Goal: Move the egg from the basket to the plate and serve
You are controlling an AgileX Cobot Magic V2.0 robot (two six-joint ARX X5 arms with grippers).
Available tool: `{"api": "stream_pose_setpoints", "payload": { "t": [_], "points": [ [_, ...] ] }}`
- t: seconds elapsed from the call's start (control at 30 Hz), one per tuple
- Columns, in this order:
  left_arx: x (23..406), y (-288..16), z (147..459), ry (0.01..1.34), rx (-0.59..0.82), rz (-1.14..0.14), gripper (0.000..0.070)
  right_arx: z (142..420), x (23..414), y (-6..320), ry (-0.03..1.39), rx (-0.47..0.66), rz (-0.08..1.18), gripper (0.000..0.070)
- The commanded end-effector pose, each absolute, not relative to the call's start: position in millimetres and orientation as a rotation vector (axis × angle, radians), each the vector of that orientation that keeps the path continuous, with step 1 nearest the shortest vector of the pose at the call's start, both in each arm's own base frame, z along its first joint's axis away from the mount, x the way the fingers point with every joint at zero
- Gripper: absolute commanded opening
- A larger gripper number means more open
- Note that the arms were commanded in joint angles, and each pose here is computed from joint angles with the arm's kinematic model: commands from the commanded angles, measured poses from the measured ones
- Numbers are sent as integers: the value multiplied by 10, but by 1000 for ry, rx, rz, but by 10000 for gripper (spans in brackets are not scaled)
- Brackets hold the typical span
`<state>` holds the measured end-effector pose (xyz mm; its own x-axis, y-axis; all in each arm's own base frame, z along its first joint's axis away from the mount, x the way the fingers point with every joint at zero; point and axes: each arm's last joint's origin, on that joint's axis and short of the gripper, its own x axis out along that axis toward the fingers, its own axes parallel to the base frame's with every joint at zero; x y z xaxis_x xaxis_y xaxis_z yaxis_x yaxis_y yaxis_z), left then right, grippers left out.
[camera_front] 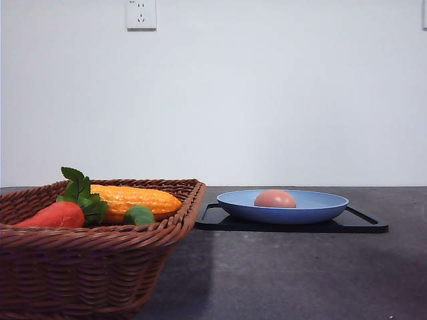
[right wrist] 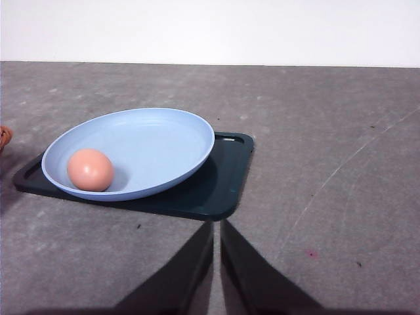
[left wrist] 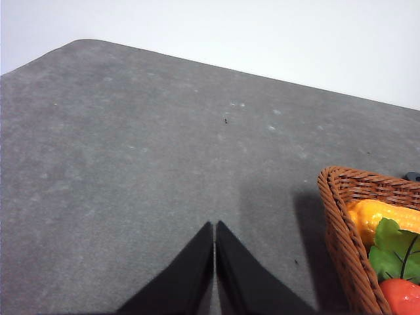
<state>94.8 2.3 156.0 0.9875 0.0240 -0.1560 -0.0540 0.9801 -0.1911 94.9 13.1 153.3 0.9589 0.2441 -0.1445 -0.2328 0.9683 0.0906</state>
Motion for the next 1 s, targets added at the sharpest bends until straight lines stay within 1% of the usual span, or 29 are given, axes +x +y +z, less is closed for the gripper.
{"api": "stream_pose_setpoints", "payload": {
  "t": [0.0,0.97],
  "points": [
    [959,22,1467,185,-198,36,0,1510,951,131,163,86,240,0],
    [959,22,1467,185,-198,36,0,1510,951,131,163,86,240,0]
  ]
}}
